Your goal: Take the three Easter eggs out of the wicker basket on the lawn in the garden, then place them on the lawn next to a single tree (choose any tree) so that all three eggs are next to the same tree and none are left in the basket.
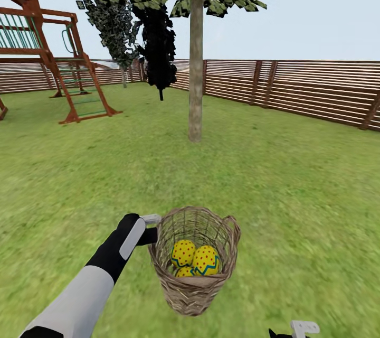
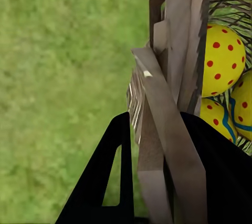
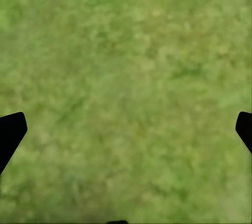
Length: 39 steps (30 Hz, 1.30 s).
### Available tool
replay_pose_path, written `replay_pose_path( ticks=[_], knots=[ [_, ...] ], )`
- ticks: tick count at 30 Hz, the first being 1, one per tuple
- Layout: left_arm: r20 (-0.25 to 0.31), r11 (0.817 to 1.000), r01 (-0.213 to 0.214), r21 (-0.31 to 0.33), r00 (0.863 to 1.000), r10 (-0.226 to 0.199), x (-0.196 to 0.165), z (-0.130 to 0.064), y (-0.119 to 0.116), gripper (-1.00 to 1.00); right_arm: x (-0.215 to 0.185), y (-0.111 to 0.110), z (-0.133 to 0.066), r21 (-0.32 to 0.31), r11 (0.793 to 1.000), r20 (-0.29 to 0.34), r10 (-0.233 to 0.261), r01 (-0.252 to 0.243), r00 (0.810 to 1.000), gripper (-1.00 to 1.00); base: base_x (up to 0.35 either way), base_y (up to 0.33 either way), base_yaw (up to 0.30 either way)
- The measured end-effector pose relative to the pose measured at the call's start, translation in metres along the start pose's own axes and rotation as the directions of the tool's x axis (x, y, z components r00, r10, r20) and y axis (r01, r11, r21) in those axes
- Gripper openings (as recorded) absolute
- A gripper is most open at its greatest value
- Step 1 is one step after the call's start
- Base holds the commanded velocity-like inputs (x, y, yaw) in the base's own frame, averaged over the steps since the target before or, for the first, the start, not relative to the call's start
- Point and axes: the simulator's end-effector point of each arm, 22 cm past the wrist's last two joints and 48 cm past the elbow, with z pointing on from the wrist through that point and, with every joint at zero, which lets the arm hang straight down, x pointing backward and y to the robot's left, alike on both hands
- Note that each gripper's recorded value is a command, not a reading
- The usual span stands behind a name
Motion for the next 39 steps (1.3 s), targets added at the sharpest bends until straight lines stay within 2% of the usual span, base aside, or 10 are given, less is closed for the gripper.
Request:
replay_pose_path(
  ticks=[39],
  knots=[
    [0.0,1.0,-0.001,-0.001,1.0,0.001,-0.002,-0.037,-0.001,-1.0,-0.01,0.0,-0.036,0.0,1.0,-0.001,0.0,0.0,1.0,1.0,0.329,0.0,0.0]
  ],
)
